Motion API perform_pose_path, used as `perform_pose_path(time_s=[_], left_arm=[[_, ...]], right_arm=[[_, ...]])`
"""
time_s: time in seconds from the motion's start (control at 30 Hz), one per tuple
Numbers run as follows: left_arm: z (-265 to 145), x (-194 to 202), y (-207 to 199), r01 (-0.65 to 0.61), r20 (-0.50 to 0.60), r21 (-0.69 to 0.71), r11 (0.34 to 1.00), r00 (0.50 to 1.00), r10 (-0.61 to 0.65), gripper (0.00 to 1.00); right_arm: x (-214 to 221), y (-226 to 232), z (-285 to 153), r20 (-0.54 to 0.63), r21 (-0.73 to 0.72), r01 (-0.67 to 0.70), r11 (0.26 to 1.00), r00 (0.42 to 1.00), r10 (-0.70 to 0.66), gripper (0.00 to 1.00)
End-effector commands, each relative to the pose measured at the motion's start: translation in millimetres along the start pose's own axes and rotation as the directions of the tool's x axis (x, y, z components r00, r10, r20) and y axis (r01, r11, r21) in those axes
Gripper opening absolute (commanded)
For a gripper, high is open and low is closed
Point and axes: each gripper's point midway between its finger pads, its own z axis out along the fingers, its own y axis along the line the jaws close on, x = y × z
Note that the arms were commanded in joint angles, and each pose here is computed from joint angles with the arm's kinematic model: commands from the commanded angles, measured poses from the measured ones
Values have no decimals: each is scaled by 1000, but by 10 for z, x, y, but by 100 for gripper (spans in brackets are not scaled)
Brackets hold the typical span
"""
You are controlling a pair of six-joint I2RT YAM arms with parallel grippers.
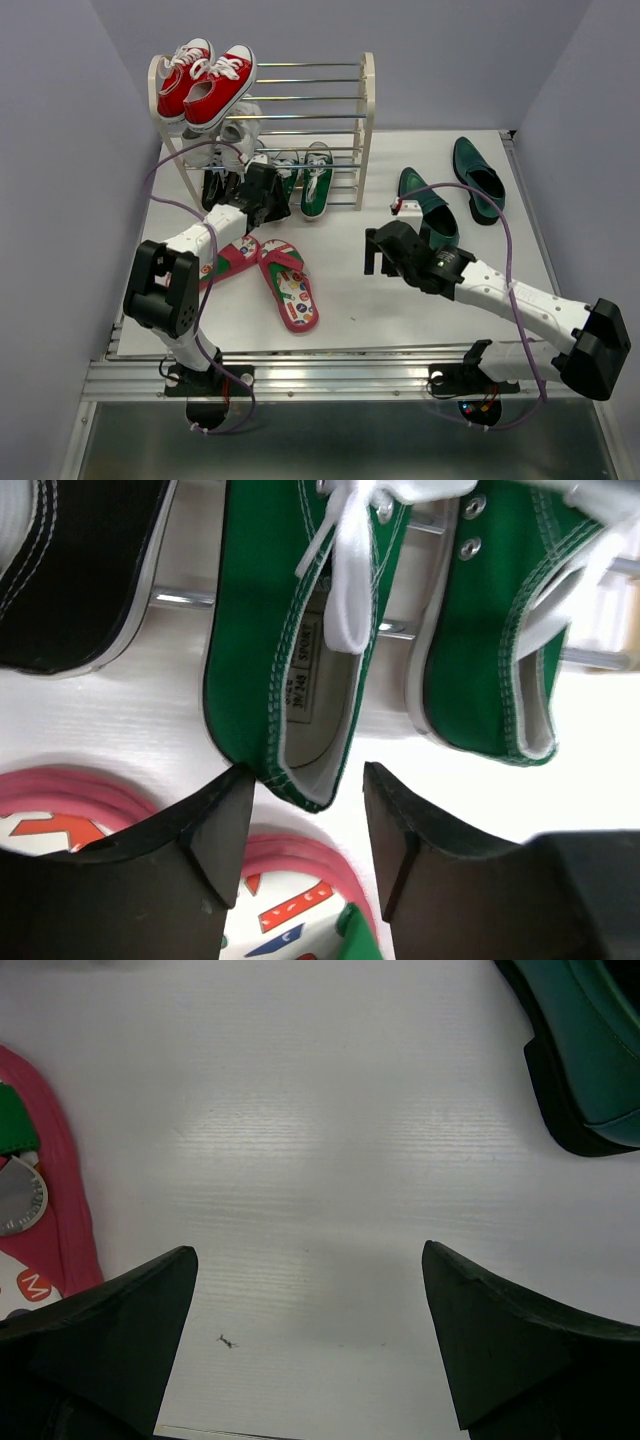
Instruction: Place and organize the shoes onto the shoe shelf
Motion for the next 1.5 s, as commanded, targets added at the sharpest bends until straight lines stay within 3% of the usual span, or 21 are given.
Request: perform_pose_path(time_s=[0.0,0.03,0.07,0.13,0.17,0.37,0.67,1.03,1.23,1.47], left_arm=[[-186,-476,-262,3,113,76,997,993,-11,60],[-201,-496,-265,5,117,75,997,993,-14,61],[-202,-499,-247,18,118,64,998,993,-25,73],[-233,-494,-234,25,112,57,998,993,-31,79],[-246,-488,-225,32,108,52,998,993,-37,87],[-461,-429,-127,77,81,20,997,994,-79,99],[-1160,-230,134,190,102,11,982,976,-190,99],[-1942,473,744,300,66,-90,950,953,-295,99],[-2134,764,929,346,65,-92,934,938,-342,99],[-2091,965,986,369,28,-110,923,929,-368,99]], right_arm=[[-76,-12,-88,32,-19,-13,1000,999,13,100],[-76,-10,-96,33,-23,-14,1000,999,15,100],[-70,-7,-114,30,-33,-15,999,999,16,100],[-68,-13,-131,26,-34,-16,999,1000,17,100],[-49,-28,-144,17,-30,-14,999,1000,15,100],[-41,-69,-236,4,-31,-47,998,999,47,100],[175,-77,-349,-71,-91,-62,994,996,56,100],[438,254,-329,-135,-267,-22,963,991,-15,100],[567,610,-320,-128,-340,49,939,987,-98,100],[670,997,-214,-115,-373,75,925,985,-126,100]])
